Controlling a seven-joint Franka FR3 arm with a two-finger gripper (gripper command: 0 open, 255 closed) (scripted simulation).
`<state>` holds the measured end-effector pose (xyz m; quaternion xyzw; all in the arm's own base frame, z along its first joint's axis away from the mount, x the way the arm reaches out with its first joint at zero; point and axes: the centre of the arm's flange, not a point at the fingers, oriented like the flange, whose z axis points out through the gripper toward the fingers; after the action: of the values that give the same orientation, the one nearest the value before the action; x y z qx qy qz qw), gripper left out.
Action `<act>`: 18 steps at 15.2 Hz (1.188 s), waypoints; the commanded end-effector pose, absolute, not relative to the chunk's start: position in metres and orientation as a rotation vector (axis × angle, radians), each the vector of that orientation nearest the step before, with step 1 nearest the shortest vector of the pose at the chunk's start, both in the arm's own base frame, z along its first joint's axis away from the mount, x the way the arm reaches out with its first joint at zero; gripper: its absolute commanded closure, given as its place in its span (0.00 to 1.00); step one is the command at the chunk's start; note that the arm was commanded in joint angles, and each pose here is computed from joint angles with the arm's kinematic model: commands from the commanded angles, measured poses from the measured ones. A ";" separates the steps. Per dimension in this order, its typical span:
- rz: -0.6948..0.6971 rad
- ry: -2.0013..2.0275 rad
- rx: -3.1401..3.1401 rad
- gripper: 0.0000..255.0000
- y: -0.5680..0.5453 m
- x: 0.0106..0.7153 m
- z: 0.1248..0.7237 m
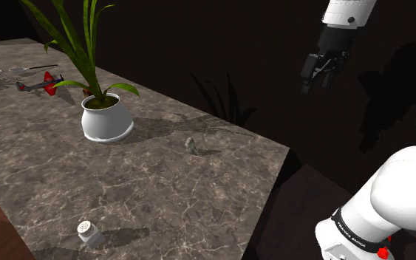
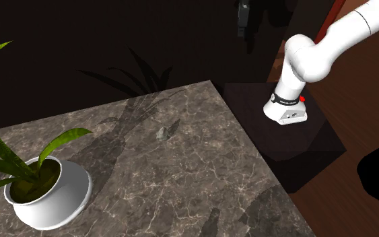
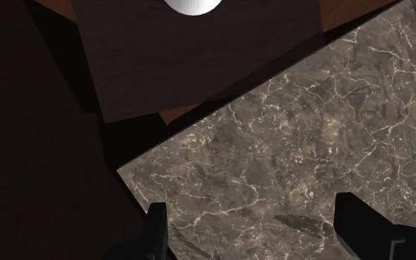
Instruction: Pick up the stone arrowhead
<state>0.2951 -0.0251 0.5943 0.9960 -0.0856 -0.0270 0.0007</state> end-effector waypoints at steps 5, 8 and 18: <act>-0.058 -0.164 3.138 0.00 -0.010 0.329 0.559; -0.038 -0.084 3.143 0.00 0.002 0.354 0.533; 0.028 0.180 3.145 0.00 0.053 0.435 0.449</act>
<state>0.4263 0.0458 0.4583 0.9988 0.0484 0.0055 -0.0038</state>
